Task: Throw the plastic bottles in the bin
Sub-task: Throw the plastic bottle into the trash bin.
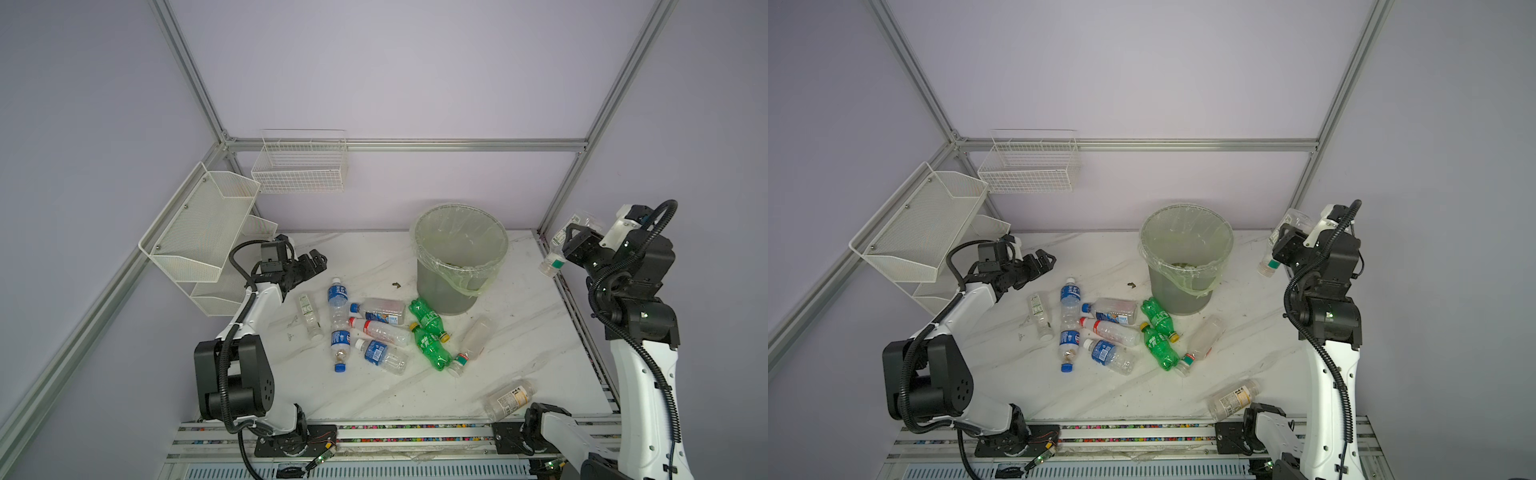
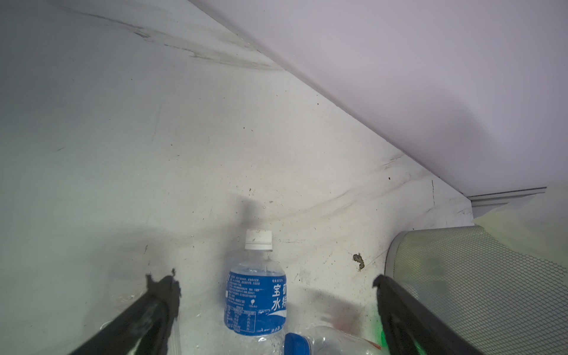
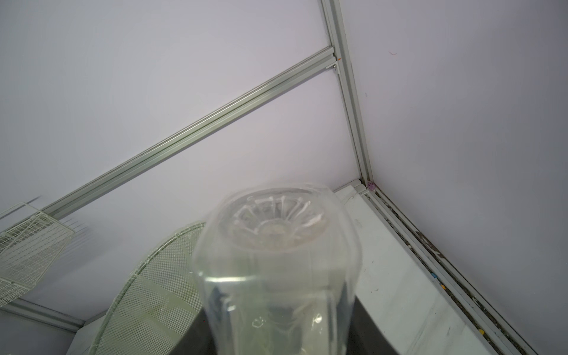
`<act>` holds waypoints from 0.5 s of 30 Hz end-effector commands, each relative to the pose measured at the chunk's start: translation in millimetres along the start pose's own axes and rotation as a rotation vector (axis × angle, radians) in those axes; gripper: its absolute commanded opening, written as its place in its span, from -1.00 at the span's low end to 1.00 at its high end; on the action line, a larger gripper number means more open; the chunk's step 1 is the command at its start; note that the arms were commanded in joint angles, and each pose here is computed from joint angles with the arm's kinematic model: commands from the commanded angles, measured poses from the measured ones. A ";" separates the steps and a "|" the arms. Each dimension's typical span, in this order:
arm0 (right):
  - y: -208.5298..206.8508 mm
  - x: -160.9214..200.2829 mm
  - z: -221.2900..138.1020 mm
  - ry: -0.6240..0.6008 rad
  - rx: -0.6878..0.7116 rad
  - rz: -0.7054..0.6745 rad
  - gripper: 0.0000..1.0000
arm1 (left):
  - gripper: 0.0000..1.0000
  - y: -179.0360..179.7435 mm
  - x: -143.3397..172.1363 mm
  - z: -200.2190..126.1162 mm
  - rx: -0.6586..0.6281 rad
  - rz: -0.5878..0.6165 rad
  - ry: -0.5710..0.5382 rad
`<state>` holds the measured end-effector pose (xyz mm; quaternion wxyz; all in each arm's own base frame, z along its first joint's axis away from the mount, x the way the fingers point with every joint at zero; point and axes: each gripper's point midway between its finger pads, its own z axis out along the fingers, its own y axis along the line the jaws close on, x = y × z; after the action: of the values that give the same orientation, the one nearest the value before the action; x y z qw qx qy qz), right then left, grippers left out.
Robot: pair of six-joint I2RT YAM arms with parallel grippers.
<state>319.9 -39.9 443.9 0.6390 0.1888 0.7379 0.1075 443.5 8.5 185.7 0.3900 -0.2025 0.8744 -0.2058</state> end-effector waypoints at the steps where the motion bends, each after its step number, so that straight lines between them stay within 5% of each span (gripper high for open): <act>1: 27.5 -25.6 -20.4 -0.089 -0.124 -0.049 -0.43 | 0.99 -22.0 -38.0 -17.9 0.046 0.032 -0.107; 15: 55.9 -15.8 -83.0 -0.223 -0.341 -0.065 -0.38 | 1.00 -20.7 -32.0 -11.0 0.038 0.039 -0.092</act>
<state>249.5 5.3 483.2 0.7298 0.0824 0.6555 0.1759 443.6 8.2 185.5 0.3902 -0.2025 0.8747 -0.2043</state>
